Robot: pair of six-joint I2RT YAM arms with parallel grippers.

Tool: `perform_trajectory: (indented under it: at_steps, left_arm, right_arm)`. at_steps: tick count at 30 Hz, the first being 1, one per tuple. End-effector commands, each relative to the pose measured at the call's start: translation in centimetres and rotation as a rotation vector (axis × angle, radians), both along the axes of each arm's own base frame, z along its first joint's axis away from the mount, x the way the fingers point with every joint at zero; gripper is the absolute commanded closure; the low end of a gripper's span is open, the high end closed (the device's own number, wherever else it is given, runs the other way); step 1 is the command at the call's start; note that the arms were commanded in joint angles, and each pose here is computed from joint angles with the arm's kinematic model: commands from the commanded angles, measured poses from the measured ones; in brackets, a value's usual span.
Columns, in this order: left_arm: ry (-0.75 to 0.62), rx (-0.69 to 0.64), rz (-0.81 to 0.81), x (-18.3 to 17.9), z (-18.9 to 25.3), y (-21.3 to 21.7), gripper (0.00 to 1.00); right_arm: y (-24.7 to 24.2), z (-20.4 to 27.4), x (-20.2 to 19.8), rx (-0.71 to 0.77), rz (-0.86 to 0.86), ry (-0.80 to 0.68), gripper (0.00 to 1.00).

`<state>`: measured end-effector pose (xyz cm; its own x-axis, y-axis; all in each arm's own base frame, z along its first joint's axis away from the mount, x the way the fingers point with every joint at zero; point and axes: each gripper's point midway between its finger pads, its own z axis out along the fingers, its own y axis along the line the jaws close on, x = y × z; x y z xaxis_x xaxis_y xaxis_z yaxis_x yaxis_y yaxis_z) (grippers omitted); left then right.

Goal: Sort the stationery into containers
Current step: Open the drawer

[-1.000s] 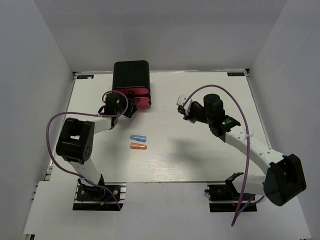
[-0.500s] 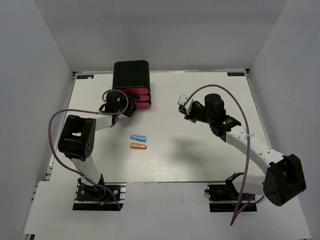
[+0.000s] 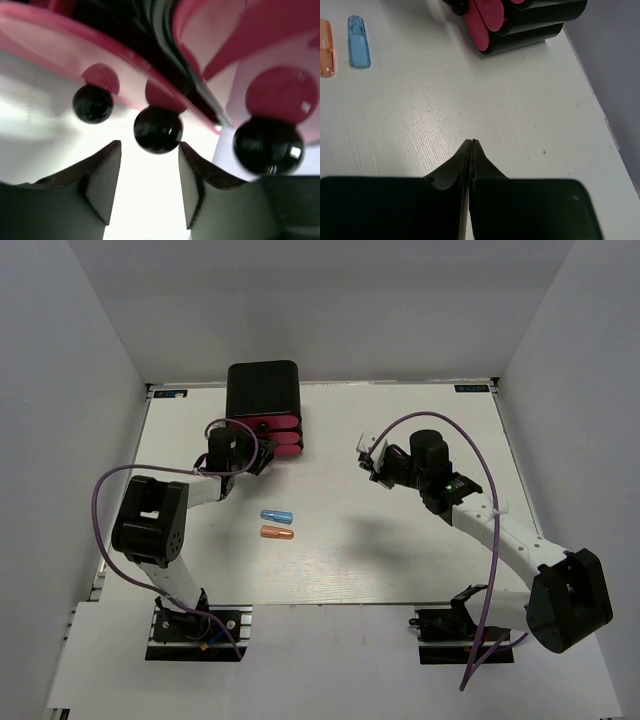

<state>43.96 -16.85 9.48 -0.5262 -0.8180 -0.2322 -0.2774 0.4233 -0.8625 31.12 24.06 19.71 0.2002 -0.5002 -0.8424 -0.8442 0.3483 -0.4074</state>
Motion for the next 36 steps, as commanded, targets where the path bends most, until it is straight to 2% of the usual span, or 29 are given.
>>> perform_trajectory:
  at_steps: [1, 3, 8, 9, 10, 11, 13, 16, 18, 19, 20, 24, 31, 34, 35, 36]
  left_arm:
    - [-0.087, 0.062, -0.119, -1.7, 1.7, -0.8, 0.38]
    - [-0.084, 0.084, -0.131, -2.1, 1.0, -0.6, 0.31]
    - [-0.104, 0.073, -0.146, -2.1, 1.4, -0.9, 0.29]
    - [-0.104, 0.073, -0.146, -2.1, 1.4, -0.9, 0.34]
    - [-0.122, 0.078, -0.149, -2.1, 2.0, -0.9, 0.47]
    - [-0.127, 0.084, -0.137, -2.1, 2.4, -0.7, 0.53]
    - [-0.072, 0.105, -0.115, -2.7, 1.2, -0.1, 0.62]
    - [-0.020, 0.144, -0.064, -3.1, 0.4, 1.0, 0.66]
    - [0.005, 0.168, -0.033, -3.1, -0.2, 1.7, 0.66]
    - [0.028, 0.167, -0.021, -3.3, -0.6, 1.8, 0.60]
    - [0.028, 0.179, -0.001, -2.8, -0.3, 2.1, 0.59]
    - [0.083, 0.203, 0.033, -1.6, -0.5, 2.5, 0.59]
    - [0.060, 0.207, 0.050, 0.1, 0.3, 2.5, 0.41]
    - [0.059, 0.202, 0.043, 0.4, 0.4, 2.3, 0.43]
    - [0.059, 0.202, 0.043, 0.4, 0.4, 2.3, 0.47]
    - [0.073, 0.200, 0.034, -0.1, -0.1, 2.2, 0.56]
  right_arm:
    - [0.0, 1.0, -0.1, 0.021, 0.010, -0.029, 1.00]
    - [-0.1, 1.0, 0.0, 0.022, 0.007, -0.029, 1.00]
    - [-0.3, 0.9, 0.0, 0.014, 0.004, -0.032, 1.00]
    - [-0.3, 0.9, -0.1, 0.013, 0.006, -0.032, 1.00]
    - [-0.4, 1.0, 0.0, 0.013, 0.003, -0.035, 1.00]
    - [-0.6, 0.9, 0.1, 0.012, -0.005, -0.034, 1.00]
    - [-0.7, 0.9, 0.0, 0.014, -0.005, -0.034, 1.00]
    - [-0.8, 0.6, -0.2, 0.015, -0.007, -0.026, 1.00]
    - [-0.8, 0.6, -0.1, 0.015, -0.007, -0.026, 1.00]
    - [-0.8, 0.5, -0.2, 0.015, -0.004, -0.022, 1.00]
    - [-0.7, 0.6, -0.1, 0.016, -0.004, -0.025, 1.00]
    - [-0.7, 0.7, -0.1, 0.018, -0.001, -0.026, 1.00]
    - [-0.9, 0.7, 0.0, 0.017, -0.012, -0.026, 1.00]
    - [-1.0, 0.6, -0.1, 0.013, -0.011, -0.026, 1.00]
    - [-1.1, 0.5, -0.2, 0.011, -0.012, -0.026, 1.00]
    - [-1.1, 0.5, -0.2, 0.011, -0.012, -0.024, 1.00]
